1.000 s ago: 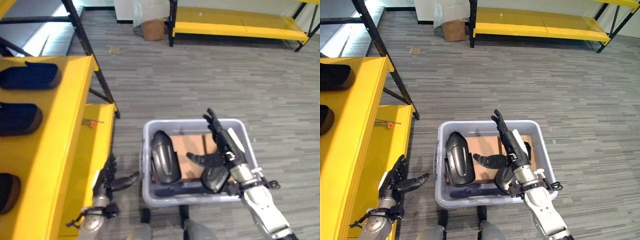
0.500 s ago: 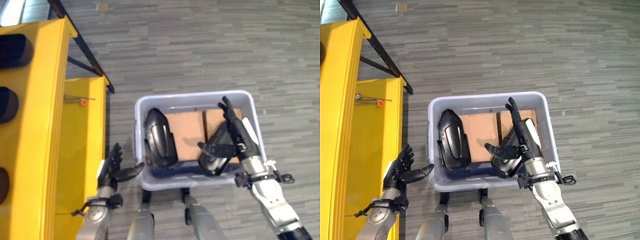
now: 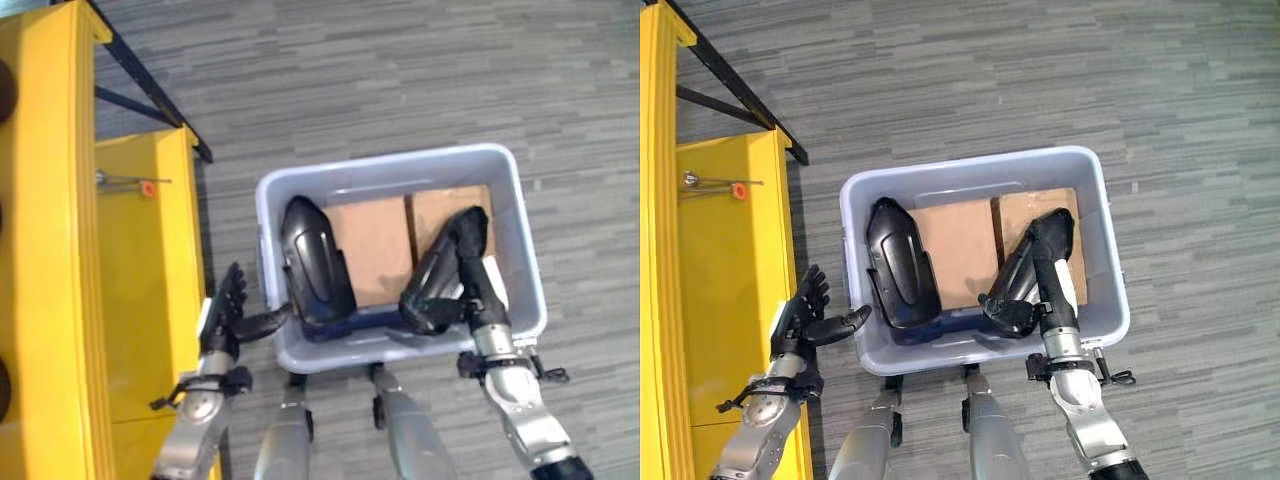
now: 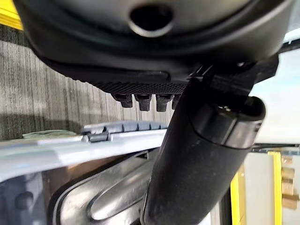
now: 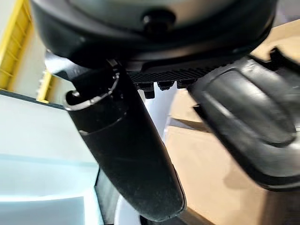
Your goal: Move parts from the plastic box to the shelf.
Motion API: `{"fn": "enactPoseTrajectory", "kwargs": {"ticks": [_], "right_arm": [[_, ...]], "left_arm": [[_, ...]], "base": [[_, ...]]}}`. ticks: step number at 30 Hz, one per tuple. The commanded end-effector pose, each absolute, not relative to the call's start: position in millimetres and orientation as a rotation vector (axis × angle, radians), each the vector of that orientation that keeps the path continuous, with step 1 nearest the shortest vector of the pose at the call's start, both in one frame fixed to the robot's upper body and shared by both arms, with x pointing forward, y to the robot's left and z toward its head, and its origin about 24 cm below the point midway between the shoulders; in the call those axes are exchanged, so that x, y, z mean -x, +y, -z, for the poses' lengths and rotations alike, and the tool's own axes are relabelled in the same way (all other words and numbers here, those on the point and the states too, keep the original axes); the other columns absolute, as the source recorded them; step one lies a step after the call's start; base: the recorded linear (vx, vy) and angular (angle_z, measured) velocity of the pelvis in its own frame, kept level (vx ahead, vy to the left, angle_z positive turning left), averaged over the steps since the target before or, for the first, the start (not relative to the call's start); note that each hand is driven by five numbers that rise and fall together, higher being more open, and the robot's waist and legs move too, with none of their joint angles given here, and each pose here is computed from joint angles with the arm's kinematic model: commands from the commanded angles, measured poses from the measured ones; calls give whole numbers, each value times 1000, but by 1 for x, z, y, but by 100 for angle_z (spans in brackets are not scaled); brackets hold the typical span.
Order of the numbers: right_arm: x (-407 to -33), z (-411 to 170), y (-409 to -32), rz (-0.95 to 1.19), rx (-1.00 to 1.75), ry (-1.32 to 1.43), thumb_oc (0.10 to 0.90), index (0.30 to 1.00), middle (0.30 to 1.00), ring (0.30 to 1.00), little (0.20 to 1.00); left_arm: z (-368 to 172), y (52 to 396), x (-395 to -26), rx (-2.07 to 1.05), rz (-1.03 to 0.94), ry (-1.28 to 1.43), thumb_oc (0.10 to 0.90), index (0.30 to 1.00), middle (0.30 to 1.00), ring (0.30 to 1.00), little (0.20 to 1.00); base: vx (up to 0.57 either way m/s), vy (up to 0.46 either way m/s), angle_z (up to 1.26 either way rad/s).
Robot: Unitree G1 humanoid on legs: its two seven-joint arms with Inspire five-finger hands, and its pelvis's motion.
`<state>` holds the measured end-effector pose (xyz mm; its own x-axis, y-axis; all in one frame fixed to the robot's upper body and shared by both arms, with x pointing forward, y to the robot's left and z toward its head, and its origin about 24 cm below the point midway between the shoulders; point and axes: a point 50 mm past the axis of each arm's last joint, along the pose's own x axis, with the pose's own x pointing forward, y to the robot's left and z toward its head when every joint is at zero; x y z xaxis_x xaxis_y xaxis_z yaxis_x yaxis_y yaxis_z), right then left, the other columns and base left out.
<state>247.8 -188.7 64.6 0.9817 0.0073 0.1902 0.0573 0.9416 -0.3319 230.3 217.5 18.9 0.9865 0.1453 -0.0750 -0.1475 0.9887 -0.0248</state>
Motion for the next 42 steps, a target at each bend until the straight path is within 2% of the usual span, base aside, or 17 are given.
{"fn": "enactPoseTrajectory", "kwargs": {"ticks": [1,14,28,42], "right_arm": [[-244,-98,-187,71,373,-405,900,1000,1000,1000,1000],[-238,-89,-176,30,563,-420,900,1000,1000,1000,1000],[-241,-75,-174,14,536,-353,900,1000,1000,1000,1000],[-263,-65,-180,119,587,-311,900,1000,1000,1000,1000]], "left_arm": [[-49,221,-229,-11,-153,-116,900,1000,1000,1000,1000],[-56,214,-233,-33,-142,-157,900,1000,1000,1000,1000],[-56,212,-234,-28,-145,-163,900,1000,1000,1000,1000],[-59,205,-238,3,-136,-177,900,1000,1000,1000,1000]], "base": [[-24,42,-8],[-16,31,-8],[-7,9,-6],[-1,9,-4]]}}
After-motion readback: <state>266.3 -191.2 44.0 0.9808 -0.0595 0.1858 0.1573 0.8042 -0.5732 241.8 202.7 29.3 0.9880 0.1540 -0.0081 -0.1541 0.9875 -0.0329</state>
